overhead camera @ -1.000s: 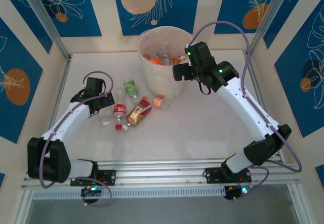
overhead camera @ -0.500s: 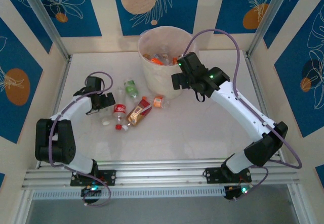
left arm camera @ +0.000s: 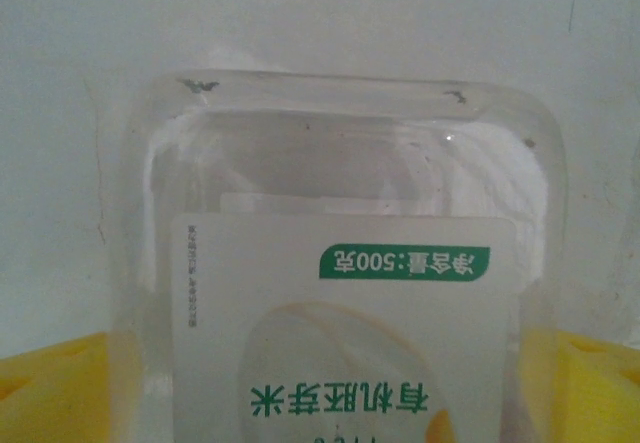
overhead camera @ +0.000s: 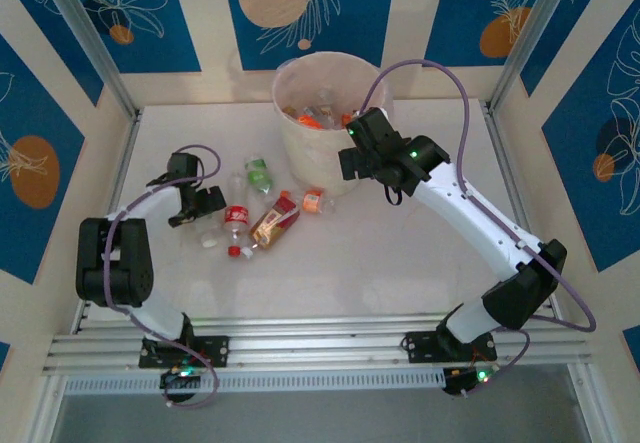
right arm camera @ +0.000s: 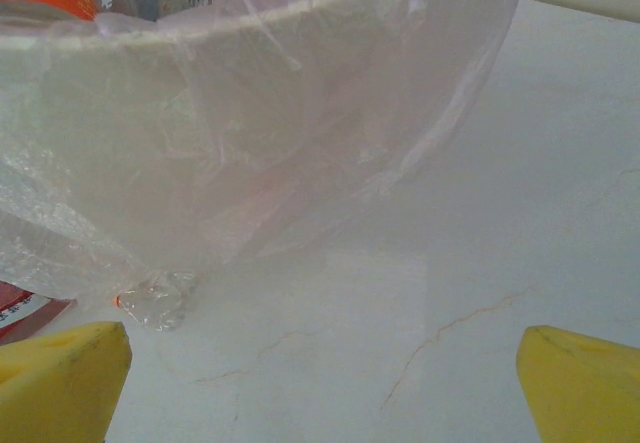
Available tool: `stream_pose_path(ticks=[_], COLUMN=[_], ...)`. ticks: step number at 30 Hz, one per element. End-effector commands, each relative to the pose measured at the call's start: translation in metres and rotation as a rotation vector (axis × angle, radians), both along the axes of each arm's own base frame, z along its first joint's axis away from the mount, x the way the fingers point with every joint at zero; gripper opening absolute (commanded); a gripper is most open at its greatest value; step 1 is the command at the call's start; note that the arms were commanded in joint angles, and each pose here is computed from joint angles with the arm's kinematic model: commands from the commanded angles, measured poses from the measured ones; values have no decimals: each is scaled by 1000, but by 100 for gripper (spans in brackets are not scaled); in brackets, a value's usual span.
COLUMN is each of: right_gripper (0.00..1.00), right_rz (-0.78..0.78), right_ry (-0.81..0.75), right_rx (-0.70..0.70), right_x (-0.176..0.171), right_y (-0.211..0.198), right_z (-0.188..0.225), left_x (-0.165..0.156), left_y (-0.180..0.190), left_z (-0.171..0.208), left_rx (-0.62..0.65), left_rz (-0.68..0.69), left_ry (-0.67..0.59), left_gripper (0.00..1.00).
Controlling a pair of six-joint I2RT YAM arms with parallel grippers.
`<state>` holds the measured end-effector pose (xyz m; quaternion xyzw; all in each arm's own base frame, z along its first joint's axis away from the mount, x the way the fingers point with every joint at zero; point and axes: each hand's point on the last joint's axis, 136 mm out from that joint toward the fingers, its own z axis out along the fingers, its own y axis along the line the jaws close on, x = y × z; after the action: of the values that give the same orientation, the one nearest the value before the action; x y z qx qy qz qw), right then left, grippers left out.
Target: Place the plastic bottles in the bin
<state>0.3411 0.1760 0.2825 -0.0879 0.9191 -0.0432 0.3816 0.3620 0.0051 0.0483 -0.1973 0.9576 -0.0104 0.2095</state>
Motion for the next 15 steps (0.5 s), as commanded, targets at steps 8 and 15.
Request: stream_pose_path(ticks=[8,15], right_gripper=[99,99], right_rz=[-30,-29], right_ry=[-28,-24], right_rx=[13,12], right_x=[-3,-3], right_y=[-4,-2], right_z=[6,4], left_x=[1,-6], left_y=[8,16], left_z=[-19,-25], left_rx=[-57,-55], left_rz=[45,85], left_ry=[28,66], left_gripper=[96,100])
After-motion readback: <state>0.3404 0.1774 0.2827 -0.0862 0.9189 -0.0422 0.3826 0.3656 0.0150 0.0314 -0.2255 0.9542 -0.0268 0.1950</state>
